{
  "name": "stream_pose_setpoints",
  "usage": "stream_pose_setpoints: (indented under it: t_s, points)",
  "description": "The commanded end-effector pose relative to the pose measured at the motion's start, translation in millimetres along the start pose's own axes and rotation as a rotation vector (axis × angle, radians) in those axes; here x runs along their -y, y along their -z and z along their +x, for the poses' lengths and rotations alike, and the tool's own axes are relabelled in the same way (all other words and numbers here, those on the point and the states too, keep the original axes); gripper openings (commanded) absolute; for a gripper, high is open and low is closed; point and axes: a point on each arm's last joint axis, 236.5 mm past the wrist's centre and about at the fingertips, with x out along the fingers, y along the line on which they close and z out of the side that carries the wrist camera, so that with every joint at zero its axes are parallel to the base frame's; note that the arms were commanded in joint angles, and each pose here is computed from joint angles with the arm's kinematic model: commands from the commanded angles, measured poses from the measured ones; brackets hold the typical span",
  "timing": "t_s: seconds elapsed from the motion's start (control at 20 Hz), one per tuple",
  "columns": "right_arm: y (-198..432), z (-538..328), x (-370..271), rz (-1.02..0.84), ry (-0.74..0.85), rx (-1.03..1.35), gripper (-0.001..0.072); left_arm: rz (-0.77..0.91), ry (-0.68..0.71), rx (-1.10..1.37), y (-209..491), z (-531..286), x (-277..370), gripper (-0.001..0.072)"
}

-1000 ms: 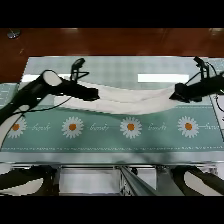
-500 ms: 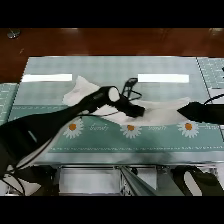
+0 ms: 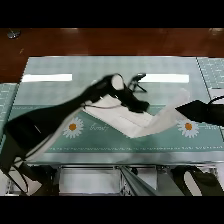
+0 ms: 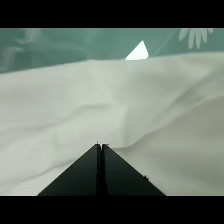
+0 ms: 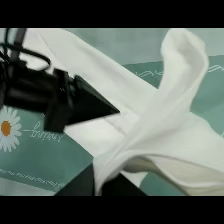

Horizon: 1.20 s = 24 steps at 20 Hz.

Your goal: Fold the shirts.

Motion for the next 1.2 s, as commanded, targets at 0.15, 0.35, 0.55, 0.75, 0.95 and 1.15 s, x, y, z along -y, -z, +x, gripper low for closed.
stream_pose_setpoints:
  t_s: [0.15, 0.35, 0.55, 0.75, 0.95, 1.15]
  points:
    - [-2.3, 37.1, -51.1, -0.056, -0.159, -0.066, 0.0033, -0.139, -0.221, 0.22, -26.0, -214.8, -119.6, 0.0018]
    - [-21.7, 96.1, -112.2, -0.183, -0.222, -0.147, 0.0033, -0.078, -0.345, 0.463, 18.0, -309.5, -118.5, 0.0018]
    - [-35.6, 185.6, -173.0, -0.28, -0.26, -0.263, 0.0033, -0.109, -0.35, 0.597, 102.5, -297.7, -95.3, 0.0019]
    - [-24.4, 274.1, -217.0, -0.321, -0.288, -0.381, 0.0033, -0.23, -0.319, 0.588, 175.0, -254.9, -105.8, 0.0019]
    - [-15.7, 341.6, -234.5, -0.266, -0.305, -0.409, 0.0156, -0.276, -0.313, 0.565, 193.8, -237.1, -115.9, 0.0019]
    - [-16.4, 328.0, -224.0, -0.213, -0.393, -0.514, 0.0626, -0.279, -0.322, 0.606, 183.4, -241.4, -121.6, 0.0019]
